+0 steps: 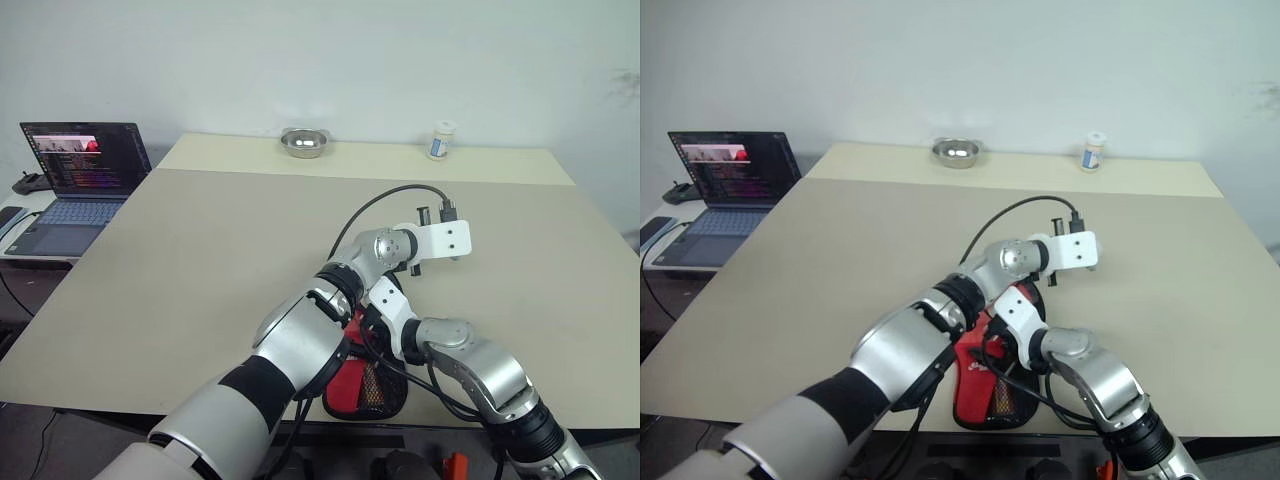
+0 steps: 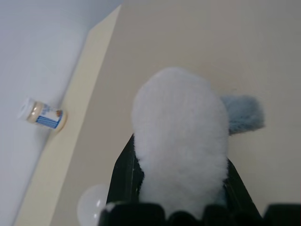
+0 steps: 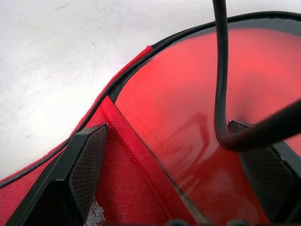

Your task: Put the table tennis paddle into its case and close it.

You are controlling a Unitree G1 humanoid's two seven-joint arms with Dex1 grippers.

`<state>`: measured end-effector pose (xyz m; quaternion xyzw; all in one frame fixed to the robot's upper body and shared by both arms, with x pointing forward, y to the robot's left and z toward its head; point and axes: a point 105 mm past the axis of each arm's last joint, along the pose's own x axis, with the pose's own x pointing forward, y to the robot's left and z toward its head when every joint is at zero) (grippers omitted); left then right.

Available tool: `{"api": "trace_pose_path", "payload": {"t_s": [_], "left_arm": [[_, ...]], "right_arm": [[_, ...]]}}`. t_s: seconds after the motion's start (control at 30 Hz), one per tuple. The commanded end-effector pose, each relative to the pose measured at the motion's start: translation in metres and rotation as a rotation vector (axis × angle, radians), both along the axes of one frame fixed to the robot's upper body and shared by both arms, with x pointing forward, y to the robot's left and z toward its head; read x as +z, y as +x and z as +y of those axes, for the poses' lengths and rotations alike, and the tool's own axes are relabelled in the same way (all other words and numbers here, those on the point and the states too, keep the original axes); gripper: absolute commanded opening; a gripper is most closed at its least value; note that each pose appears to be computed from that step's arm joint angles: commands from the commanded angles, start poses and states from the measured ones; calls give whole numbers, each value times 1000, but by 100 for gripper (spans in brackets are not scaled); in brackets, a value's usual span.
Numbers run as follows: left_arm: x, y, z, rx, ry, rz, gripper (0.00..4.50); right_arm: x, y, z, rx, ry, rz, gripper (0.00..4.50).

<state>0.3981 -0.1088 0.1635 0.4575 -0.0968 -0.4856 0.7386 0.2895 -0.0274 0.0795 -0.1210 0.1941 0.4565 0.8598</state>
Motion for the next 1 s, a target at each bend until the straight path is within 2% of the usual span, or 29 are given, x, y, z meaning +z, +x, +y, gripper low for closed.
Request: {"api": "trace_pose_path", "payload": {"t_s": [0.03,0.17,0.2,0.23,0.27,0.3,0.37,0.53,0.57,0.83,1.0], "left_arm": [[22,-40,-49,-204,-80,-1,55],[10,-43,-47,-225,-56,74,55],[8,-43,-45,-226,-51,96,90],[2,-43,-41,-230,-41,125,90],[-2,-43,-38,-236,-31,146,138],[-6,-43,-35,-238,-24,168,162],[-10,-43,-31,-241,-31,214,238],[-8,-34,-12,-217,-116,386,425],[-4,-28,-6,-189,-142,398,448],[39,6,27,-64,-347,328,448],[67,21,60,-34,-511,355,448]], "right_arm": [[-48,-17,-11,-34,-85,207,450],[-48,-15,-12,-40,-85,202,450],[-48,-15,-12,-42,-85,200,450],[-48,-14,-12,-42,-85,198,450],[-48,-14,-12,-43,-85,197,450],[-47,-13,-12,-43,-84,195,450],[-46,-11,-12,-42,-85,189,450],[-40,-5,-13,-47,-84,165,450],[-38,-4,-13,-49,-81,162,450],[-36,2,-14,-70,-62,146,450],[-25,7,-12,-91,-32,111,450]]}}
